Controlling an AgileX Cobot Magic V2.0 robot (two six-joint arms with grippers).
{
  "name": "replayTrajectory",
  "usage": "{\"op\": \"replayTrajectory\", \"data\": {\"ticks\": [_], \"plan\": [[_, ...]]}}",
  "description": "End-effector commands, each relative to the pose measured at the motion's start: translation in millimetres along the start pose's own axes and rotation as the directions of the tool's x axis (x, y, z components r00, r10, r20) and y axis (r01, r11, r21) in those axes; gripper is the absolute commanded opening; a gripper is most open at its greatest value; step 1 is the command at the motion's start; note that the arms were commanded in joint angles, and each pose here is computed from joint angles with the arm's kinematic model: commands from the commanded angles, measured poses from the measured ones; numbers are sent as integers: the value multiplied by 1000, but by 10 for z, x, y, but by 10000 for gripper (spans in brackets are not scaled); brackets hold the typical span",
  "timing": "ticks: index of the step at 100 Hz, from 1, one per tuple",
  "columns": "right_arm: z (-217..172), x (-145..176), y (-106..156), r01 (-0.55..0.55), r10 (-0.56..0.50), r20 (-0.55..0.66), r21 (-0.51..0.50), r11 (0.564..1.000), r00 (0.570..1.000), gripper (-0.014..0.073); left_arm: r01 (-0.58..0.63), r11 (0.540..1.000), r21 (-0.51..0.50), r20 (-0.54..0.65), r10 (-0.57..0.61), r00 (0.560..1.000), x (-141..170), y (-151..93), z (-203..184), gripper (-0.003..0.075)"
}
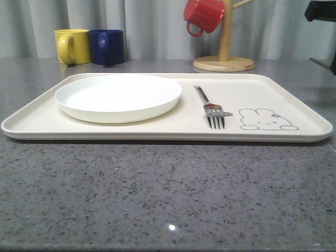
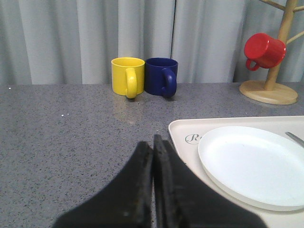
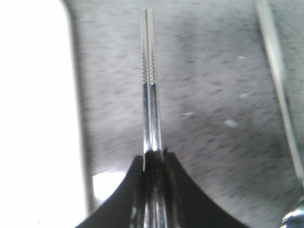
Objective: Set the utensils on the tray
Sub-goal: 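Raise the right gripper and move it back to the chopsticks, then carry the silver chopsticks with the right gripper and lower them beside the fork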
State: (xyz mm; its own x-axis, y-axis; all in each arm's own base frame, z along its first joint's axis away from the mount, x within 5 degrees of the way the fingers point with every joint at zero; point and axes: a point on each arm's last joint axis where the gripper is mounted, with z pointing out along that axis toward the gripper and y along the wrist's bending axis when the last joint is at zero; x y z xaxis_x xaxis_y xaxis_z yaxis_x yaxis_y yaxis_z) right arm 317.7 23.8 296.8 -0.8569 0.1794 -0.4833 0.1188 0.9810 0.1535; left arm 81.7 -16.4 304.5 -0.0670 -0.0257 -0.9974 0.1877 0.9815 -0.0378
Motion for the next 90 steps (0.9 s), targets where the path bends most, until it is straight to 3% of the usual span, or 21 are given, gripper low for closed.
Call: {"op": "replayTrajectory", "data": {"ticks": [1, 25, 46, 90], "plan": [[-331, -61, 140, -9, 15, 115, -52, 999, 993, 15, 8, 1000, -20, 95, -6, 996, -156, 16, -11, -17], [-367, 82, 602, 37, -22, 117, -130, 991, 993, 15, 8, 1000, -20, 95, -6, 996, -156, 16, -11, -17], [-240, 175, 945, 36, -18, 141, -128, 991, 990, 15, 8, 1000, -20, 95, -6, 996, -156, 16, -11, -17], [130, 164, 1351, 43, -28, 106, -140, 989, 994, 15, 8, 1000, -20, 95, -6, 996, -156, 16, -11, -17]]}}
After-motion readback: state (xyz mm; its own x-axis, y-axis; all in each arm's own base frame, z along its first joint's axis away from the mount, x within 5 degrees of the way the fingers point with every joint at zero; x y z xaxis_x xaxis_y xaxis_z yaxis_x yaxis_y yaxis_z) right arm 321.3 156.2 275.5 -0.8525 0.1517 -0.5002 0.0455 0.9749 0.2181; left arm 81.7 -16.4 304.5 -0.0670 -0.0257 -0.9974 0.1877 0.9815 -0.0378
